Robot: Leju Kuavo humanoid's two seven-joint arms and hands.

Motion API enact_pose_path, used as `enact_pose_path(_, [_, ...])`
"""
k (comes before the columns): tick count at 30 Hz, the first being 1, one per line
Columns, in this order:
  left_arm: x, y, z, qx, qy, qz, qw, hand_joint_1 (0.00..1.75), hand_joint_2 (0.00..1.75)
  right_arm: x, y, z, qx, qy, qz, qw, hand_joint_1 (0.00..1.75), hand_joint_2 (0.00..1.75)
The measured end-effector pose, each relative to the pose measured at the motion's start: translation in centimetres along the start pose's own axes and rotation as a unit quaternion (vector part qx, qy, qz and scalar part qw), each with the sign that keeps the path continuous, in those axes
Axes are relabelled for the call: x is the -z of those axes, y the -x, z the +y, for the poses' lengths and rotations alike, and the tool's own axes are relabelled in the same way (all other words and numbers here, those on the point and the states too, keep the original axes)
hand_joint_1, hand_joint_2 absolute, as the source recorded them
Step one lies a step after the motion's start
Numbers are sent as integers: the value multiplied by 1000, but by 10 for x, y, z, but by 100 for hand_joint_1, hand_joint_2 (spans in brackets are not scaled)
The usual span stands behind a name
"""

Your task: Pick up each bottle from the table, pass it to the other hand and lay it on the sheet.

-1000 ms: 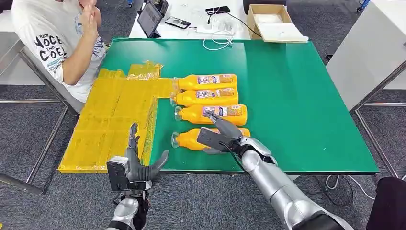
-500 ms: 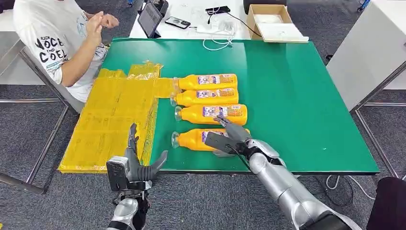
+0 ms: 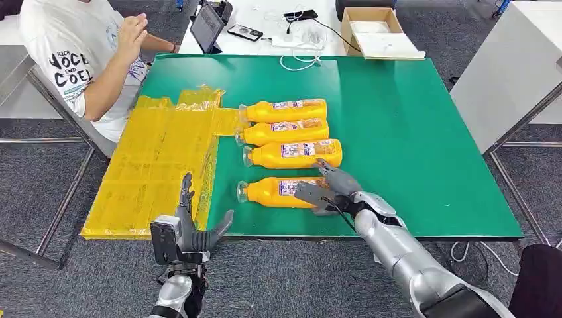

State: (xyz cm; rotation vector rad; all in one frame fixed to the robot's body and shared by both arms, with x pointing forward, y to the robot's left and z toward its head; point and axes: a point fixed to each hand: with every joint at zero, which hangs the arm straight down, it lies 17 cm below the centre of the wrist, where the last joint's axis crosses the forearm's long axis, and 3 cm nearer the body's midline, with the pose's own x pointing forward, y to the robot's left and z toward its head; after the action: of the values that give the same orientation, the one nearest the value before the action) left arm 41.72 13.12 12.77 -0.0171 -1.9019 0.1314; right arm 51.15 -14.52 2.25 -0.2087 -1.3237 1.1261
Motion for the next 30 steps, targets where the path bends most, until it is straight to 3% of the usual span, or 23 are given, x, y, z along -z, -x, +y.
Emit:
enact_pose_path(1, [0, 1, 0, 0, 1, 1, 1000, 0, 175, 0, 2, 1, 0, -3, 2, 1000, 7, 175])
enact_pose_path(3, [-1, 2, -1, 1, 1, 3, 1000, 0, 175, 0, 5, 2, -1, -8, 7, 1000, 49, 175])
enact_pose_path(5, [-1, 3, -2, 2, 2, 6, 1000, 0, 175, -1, 9, 4, 1, -11, 12, 1000, 127, 175])
enact_pose_path(7, [-1, 4, -3, 2, 3, 6, 1000, 0, 175, -1, 11, 7, 0, -14, 15, 1000, 133, 175])
enact_pose_path(9, [0, 4, -5, 1, 6, 7, 1000, 0, 175, -1, 11, 9, -1, -16, 16, 1000, 150, 175])
enact_pose_path(23, [-1, 7, -7, 2, 9, 11, 1000, 0, 175, 2, 8, 13, 1, -16, 16, 1000, 154, 175])
enact_pose_path(30, [-1, 7, -7, 2, 9, 12, 1000, 0, 175, 2, 8, 12, 4, -6, 12, 1000, 169, 175])
